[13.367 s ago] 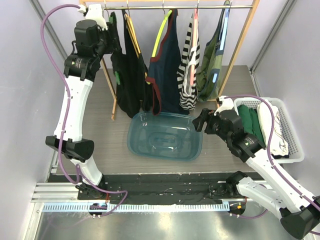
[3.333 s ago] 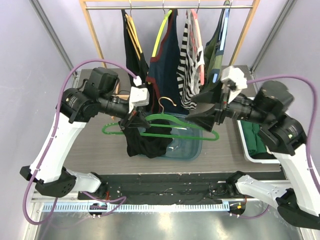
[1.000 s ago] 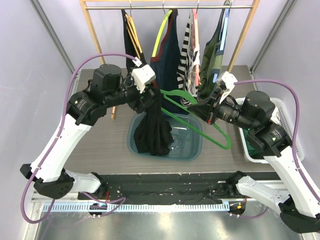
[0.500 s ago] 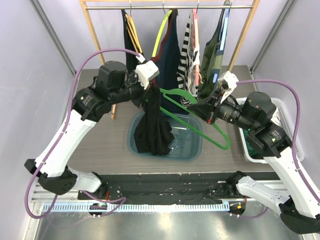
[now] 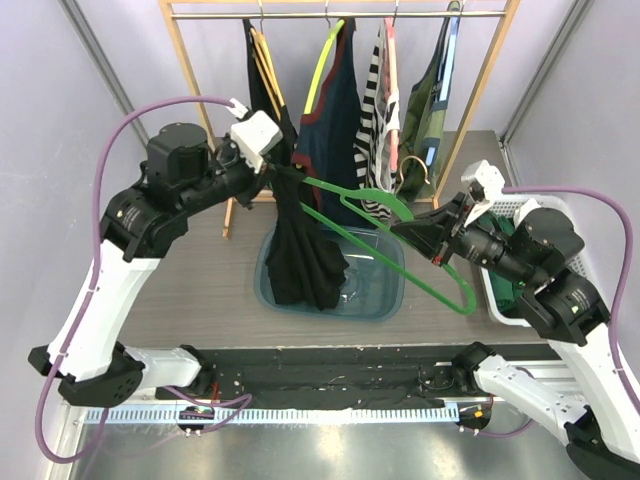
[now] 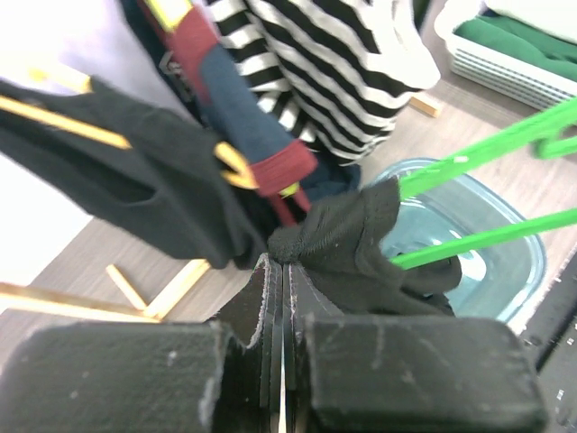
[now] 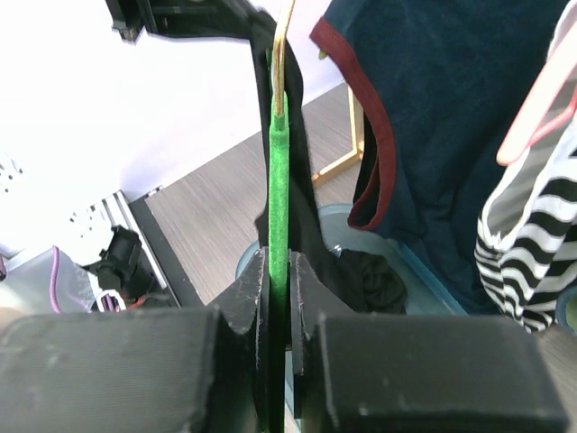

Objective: Remove the tank top from the hanger

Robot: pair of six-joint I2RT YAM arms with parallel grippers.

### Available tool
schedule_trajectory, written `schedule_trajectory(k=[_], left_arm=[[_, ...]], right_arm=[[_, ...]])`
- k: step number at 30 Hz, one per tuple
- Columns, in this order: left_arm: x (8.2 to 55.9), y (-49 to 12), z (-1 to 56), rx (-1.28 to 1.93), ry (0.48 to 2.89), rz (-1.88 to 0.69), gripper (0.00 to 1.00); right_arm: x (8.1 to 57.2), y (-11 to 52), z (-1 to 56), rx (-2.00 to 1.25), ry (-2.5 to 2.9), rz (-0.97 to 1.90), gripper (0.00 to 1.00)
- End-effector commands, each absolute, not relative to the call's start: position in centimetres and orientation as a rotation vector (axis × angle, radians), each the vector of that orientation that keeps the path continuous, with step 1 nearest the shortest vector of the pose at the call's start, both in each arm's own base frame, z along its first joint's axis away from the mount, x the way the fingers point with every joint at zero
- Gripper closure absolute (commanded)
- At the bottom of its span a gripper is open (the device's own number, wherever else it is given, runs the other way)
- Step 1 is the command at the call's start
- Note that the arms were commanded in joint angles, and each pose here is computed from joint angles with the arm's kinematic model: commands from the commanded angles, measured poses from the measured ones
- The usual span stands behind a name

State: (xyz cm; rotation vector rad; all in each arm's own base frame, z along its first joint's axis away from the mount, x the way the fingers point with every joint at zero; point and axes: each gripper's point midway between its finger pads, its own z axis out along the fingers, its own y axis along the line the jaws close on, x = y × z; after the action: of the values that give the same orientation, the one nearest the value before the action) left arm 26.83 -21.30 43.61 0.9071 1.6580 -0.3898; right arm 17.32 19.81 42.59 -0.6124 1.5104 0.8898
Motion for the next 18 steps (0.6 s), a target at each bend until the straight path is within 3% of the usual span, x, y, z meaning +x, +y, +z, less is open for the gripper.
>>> schedule_trajectory(k=[1, 8, 18], left_arm=[[27.3, -19.4, 46.4, 0.836, 1.583, -0.309, 1.0], [29.5, -18.7, 47.1, 0.766, 1.578, -0.225, 1.0], [27.1, -27.8, 50.7, 0.954, 1.44, -0.582, 1.0]], right_arm=[[16.3, 18.8, 43.3, -0.608, 1.492, 0.867, 0.99], [13.4, 16.0, 44.4, -0.617, 1.488, 0.801, 0.99], [10.7, 10.1, 50.5, -0.418, 1.319, 0.662, 0.99]])
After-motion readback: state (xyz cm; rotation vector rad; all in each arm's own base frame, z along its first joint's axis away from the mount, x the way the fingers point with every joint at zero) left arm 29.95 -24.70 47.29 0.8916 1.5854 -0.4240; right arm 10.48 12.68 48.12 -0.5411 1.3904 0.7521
